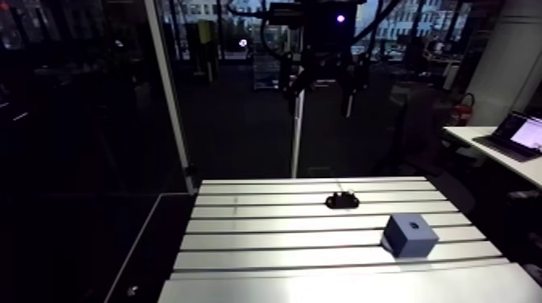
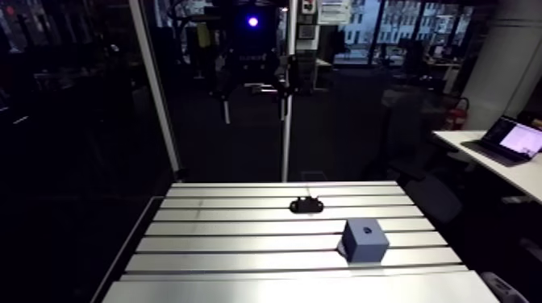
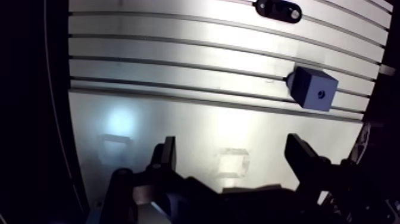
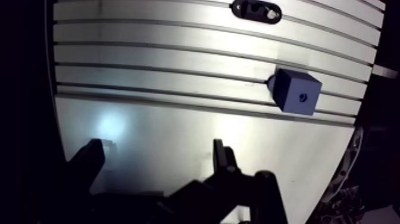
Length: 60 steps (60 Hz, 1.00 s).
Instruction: Pick up the M10 bolt and insert it into the hex recess until seated.
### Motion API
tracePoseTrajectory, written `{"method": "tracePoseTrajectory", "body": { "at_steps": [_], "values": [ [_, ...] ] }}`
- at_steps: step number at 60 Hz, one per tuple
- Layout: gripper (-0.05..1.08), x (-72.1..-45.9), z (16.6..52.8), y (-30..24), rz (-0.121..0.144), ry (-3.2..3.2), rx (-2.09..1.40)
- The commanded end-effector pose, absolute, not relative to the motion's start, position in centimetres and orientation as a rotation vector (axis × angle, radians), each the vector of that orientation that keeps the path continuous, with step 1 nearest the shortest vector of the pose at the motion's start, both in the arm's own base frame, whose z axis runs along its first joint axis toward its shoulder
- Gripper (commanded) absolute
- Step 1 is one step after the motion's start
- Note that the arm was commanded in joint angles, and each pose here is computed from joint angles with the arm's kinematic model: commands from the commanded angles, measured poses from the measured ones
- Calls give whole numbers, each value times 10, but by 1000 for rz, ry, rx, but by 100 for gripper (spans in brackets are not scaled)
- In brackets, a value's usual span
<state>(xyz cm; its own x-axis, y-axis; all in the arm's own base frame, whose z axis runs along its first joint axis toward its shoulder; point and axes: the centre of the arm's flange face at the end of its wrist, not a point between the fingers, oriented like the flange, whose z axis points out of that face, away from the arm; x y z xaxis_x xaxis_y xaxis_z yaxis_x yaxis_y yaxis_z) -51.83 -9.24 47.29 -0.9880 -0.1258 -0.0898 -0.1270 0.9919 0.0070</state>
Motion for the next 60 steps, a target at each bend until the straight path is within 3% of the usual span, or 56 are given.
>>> {"method": "tracePoseTrajectory", "body": {
  "at_steps": [1,12,22,36,51,60],
  "values": [
    [1,-527,464,-52,16,3077,-128],
    [1,-533,459,-35,26,3114,-138],
    [1,-538,448,-17,20,3112,-110],
    [1,-543,436,0,48,3178,-65],
    [1,-550,409,14,72,3234,-12],
    [1,-553,382,27,65,3239,31]
  ]
}}
